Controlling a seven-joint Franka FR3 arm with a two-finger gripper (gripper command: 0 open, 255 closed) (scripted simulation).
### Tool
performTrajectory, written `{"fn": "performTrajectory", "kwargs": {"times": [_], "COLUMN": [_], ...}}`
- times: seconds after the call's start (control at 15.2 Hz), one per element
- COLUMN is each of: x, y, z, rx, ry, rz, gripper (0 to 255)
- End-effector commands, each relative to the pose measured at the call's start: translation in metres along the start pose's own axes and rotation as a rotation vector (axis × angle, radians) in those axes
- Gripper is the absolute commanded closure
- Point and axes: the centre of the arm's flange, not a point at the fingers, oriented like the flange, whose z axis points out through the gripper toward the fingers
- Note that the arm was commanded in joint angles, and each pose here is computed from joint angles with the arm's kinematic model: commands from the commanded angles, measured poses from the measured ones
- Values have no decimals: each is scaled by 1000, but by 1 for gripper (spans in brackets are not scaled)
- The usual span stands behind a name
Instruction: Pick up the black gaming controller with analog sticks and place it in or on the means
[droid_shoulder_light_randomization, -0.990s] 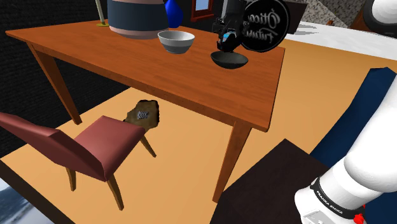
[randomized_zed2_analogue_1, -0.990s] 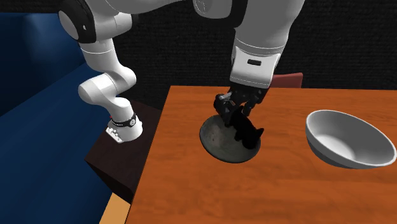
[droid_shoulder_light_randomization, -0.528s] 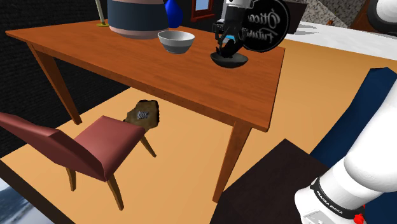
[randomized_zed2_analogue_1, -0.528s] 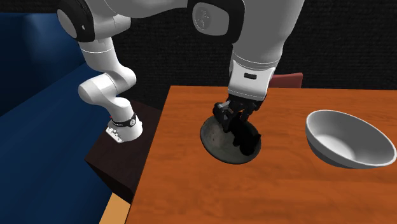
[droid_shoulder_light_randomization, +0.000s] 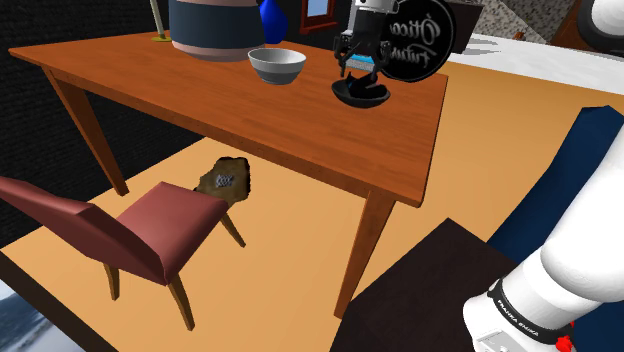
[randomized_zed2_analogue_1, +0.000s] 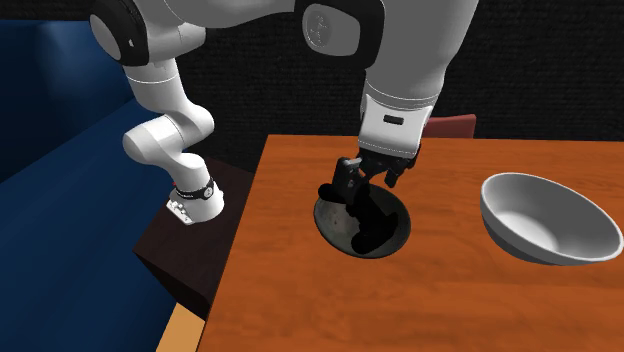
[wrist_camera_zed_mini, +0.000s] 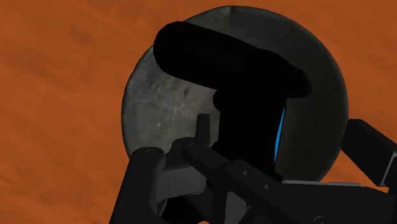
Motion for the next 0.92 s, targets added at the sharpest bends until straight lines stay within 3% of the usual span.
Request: {"fn": "performTrajectory", "kwargs": {"times": [0.0,0.07,0.33,0.86], "x": [0,0,0,0], "y": [0,0,0,0], "z": [0,0,-50,-50], "rx": [0,0,0,0], "ry": [0,0,0,0], "rz": [0,0,0,0], "gripper": [0,0,0,0]}}
